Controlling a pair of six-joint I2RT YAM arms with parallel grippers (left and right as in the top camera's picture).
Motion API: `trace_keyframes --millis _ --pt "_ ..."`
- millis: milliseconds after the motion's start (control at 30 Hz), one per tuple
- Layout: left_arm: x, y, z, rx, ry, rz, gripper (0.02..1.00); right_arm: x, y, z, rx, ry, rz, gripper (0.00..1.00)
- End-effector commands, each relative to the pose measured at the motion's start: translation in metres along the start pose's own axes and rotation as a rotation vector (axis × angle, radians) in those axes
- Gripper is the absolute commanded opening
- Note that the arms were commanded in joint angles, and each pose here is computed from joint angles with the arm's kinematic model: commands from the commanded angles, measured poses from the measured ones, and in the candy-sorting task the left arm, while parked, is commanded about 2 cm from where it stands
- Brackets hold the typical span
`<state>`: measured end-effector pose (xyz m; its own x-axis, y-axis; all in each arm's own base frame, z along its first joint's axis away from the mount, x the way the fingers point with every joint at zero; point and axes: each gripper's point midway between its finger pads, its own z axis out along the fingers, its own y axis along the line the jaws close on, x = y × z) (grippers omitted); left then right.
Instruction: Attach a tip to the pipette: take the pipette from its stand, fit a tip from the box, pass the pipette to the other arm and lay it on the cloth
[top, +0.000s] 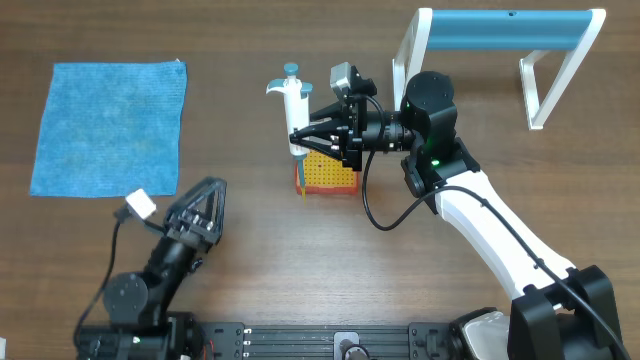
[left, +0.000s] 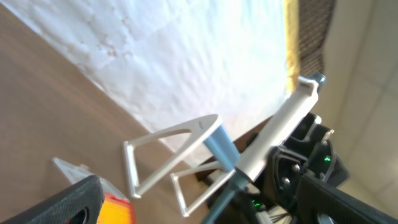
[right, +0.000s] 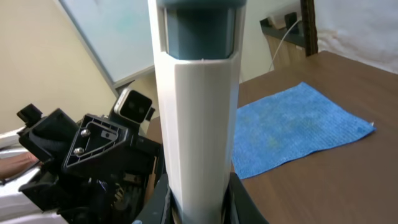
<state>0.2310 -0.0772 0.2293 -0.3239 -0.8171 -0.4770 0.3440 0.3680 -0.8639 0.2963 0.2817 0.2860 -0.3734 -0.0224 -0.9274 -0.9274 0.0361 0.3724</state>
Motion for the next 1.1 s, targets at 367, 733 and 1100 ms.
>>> trace_keyframes --millis 367,733,1100 --pt "0.018 -0.120 0.140 0.518 0.796 0.216 0.998 -0.017 0.013 0.000 -0.028 -0.022 0.063 0.077" --pt "0.025 -0.127 0.155 0.491 0.728 0.207 0.156 -0.016 0.025 -0.001 -0.093 -0.001 0.068 0.077" --pt "0.045 -0.075 0.155 0.278 0.806 0.116 0.027 -0.038 -0.006 -0.106 -0.018 -0.038 0.226 0.825"
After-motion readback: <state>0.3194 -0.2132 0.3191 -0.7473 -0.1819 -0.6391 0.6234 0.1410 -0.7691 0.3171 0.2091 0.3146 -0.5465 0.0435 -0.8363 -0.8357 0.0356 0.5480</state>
